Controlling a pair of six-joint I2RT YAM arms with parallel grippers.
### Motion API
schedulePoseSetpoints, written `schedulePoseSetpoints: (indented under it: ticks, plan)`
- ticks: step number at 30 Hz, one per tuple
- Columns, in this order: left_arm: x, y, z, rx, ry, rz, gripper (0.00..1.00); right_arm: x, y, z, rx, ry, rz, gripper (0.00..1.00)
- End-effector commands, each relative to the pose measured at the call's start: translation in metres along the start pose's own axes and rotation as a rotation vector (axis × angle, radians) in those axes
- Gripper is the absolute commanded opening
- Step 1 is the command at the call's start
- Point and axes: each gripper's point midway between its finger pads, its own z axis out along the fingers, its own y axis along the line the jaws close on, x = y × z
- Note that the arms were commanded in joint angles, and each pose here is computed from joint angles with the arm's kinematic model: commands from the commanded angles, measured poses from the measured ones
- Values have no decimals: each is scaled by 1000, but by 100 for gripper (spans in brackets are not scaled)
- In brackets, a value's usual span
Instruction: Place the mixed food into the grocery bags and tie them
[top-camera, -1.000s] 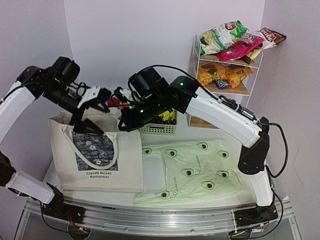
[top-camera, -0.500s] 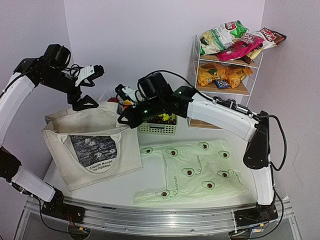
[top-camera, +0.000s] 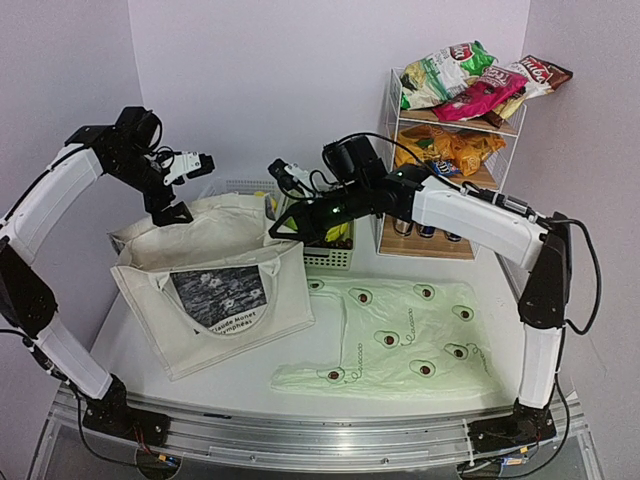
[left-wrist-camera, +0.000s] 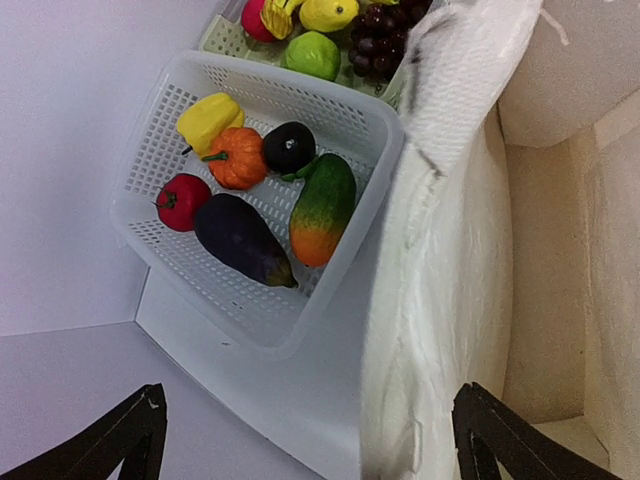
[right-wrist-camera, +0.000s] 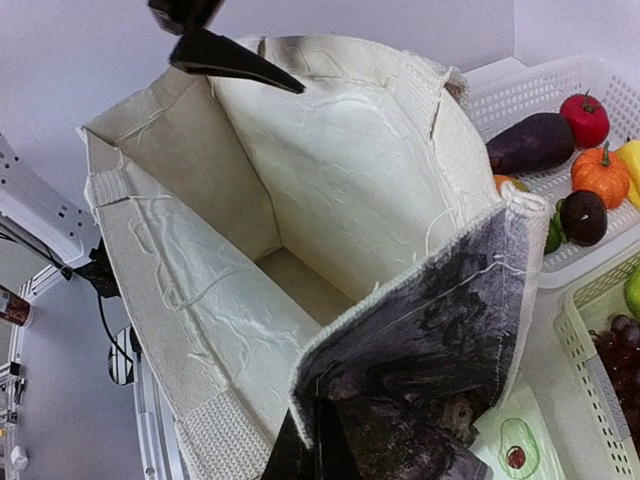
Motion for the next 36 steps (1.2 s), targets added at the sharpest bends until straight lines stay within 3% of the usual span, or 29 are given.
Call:
schedulePoseSetpoints:
  ticks: [1, 3, 5, 6, 8, 9, 10, 11, 12, 15, 17, 18, 23, 28, 36]
  plan:
    - [9, 2, 25, 35, 30, 24, 100, -39, 34, -29, -109, -123, -105, 0]
    - [12, 2, 34, 51, 44, 21, 98, -38, 32, -29, -113, -122, -98, 0]
    - [11, -1, 36, 73, 39, 17, 88, -39, 27, -30, -106, -125, -85, 0]
    - [8, -3, 33, 91, 28, 11, 72, -39, 23, -31, -91, -126, -58, 0]
    - [3, -9, 25, 126, 10, -4, 21, -41, 15, -34, -50, -134, -25, 0]
    - [1, -10, 19, 129, 4, -24, 7, -44, 12, -36, -27, -141, -15, 0]
    - [-1, -11, 14, 128, 0, -44, 2, -47, 9, -39, -1, -150, -4, 0]
    - [-2, -11, 10, 126, -2, -63, 1, -50, 6, -42, 29, -163, 8, 2]
    - [-2, -11, 6, 118, 1, -86, 0, -55, 2, -47, 64, -179, 21, 11]
    - [1, -14, -4, 115, 21, -183, 0, -78, 2, -74, 129, -254, 57, 53]
    - [3, -20, -9, 129, 33, -237, 0, -96, 0, -100, 190, -320, 80, 78]
    - [3, -22, -12, 132, 34, -259, 0, -106, 0, -116, 213, -356, 91, 84]
    - [-1, -33, -24, 162, 3, -328, 0, -148, -37, -225, 481, -548, 178, 90]
    - [-6, -37, -29, 176, -21, -359, 0, -161, -88, -330, 802, -706, 206, 88]
    - [-9, -41, -29, 195, -40, -363, 0, -186, -134, -430, 972, -898, 192, 89]
